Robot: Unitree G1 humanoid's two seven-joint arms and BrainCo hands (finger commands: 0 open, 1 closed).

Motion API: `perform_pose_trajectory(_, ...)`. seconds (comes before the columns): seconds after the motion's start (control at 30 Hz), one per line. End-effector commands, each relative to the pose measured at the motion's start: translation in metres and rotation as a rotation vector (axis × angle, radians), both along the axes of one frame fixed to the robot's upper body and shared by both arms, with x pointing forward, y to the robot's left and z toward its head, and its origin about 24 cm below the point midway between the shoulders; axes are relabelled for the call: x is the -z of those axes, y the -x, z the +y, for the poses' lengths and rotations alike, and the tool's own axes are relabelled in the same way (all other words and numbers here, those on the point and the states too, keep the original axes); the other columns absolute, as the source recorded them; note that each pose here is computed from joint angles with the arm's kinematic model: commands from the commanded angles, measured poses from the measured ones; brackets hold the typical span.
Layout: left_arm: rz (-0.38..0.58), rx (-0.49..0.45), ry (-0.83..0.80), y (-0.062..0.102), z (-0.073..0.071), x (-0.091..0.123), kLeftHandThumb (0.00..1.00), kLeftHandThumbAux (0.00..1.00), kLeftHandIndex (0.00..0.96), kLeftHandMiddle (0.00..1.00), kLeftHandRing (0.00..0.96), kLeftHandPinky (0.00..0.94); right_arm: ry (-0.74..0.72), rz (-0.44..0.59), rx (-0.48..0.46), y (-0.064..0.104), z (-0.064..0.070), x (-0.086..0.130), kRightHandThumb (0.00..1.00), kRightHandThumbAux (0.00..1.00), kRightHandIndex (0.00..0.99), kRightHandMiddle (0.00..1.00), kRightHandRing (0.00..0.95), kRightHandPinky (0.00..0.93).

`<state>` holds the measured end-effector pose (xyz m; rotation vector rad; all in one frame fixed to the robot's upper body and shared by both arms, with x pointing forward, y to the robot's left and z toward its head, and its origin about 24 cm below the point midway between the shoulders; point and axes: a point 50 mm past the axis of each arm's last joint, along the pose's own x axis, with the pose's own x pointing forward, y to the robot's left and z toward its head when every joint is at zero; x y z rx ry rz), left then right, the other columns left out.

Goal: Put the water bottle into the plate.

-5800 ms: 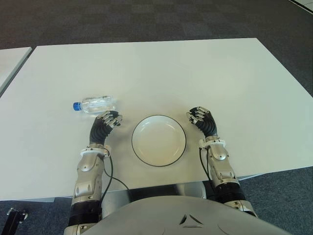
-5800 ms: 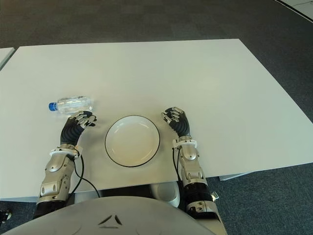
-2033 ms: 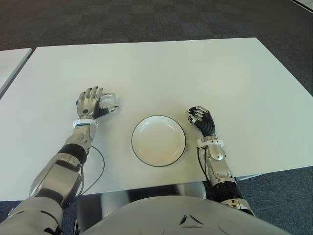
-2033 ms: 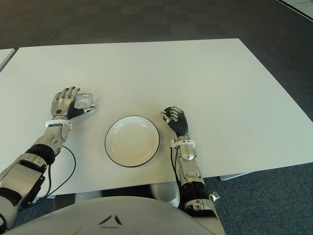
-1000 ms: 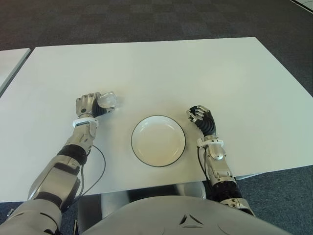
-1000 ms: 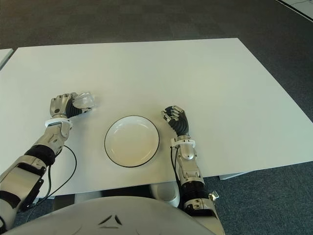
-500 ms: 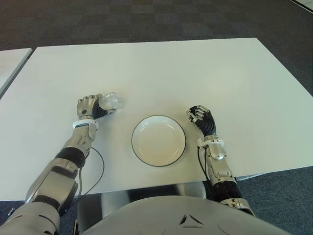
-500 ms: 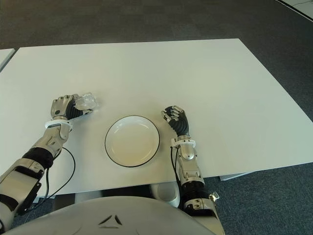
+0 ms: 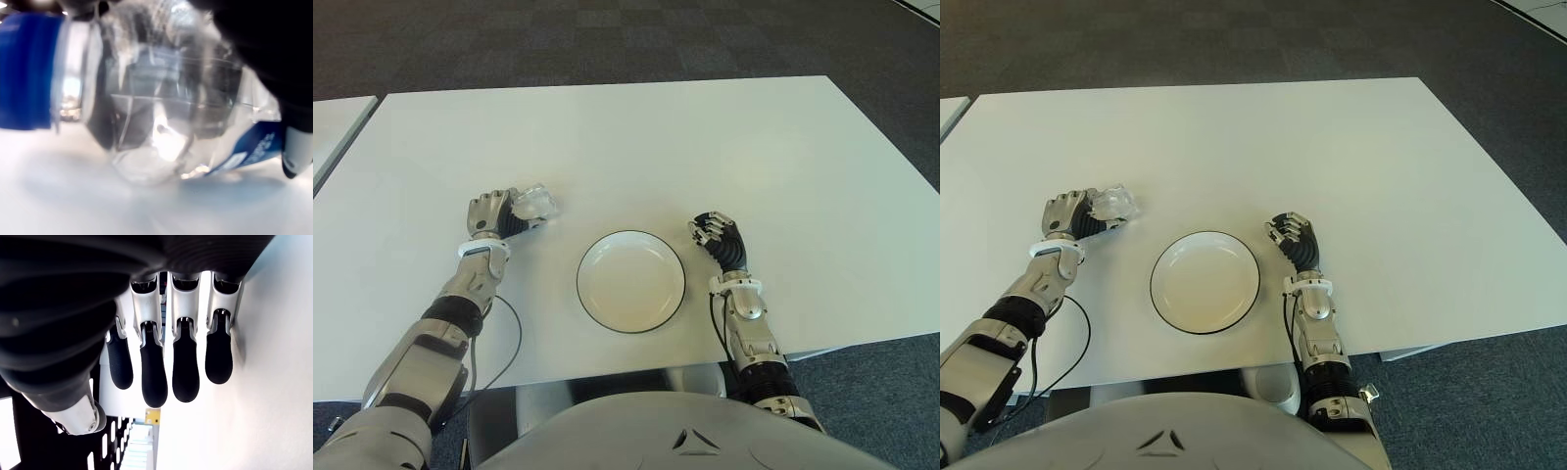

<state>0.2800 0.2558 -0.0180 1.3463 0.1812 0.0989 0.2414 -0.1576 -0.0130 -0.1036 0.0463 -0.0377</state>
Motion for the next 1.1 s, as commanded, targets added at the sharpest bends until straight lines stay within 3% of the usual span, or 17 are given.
perform_pose_trajectory(0.03,0.123,0.001,0.039,0.021,-0.003,0.025,0.850,0.670,0.393,0.537,0.844,0.795,-0.001,0.015,-0.006,0.000,0.000,0.002,0.708,0.726,0.433,0.588,0.583,0.587)
perform_pose_trajectory(0.17,0.081,0.015,0.043,0.018,-0.005,0.013,0.850,0.670,0.393,0.536,0.839,0.781,-0.001,0.011,-0.010,0.000,-0.001,0.001,0.708,0.726,0.434,0.591,0.581,0.581)
perform_pose_trajectory(0.4,-0.069,0.062,0.074,0.023,-0.024,-0.031,0.850,0.670,0.393,0.533,0.829,0.767,0.006,0.021,-0.011,0.000,-0.003,0.002,0.708,0.726,0.434,0.583,0.575,0.579)
perform_pose_trajectory(0.87,-0.274,0.105,0.109,0.027,-0.039,-0.069,0.850,0.670,0.393,0.534,0.837,0.788,0.001,0.009,-0.017,-0.001,-0.001,0.000,0.708,0.726,0.434,0.583,0.572,0.576)
perform_pose_trajectory(1.1,-0.343,0.145,0.114,0.035,-0.053,-0.090,0.851,0.670,0.393,0.534,0.840,0.733,-0.008,0.003,-0.021,0.000,0.000,-0.001,0.709,0.725,0.435,0.584,0.575,0.578)
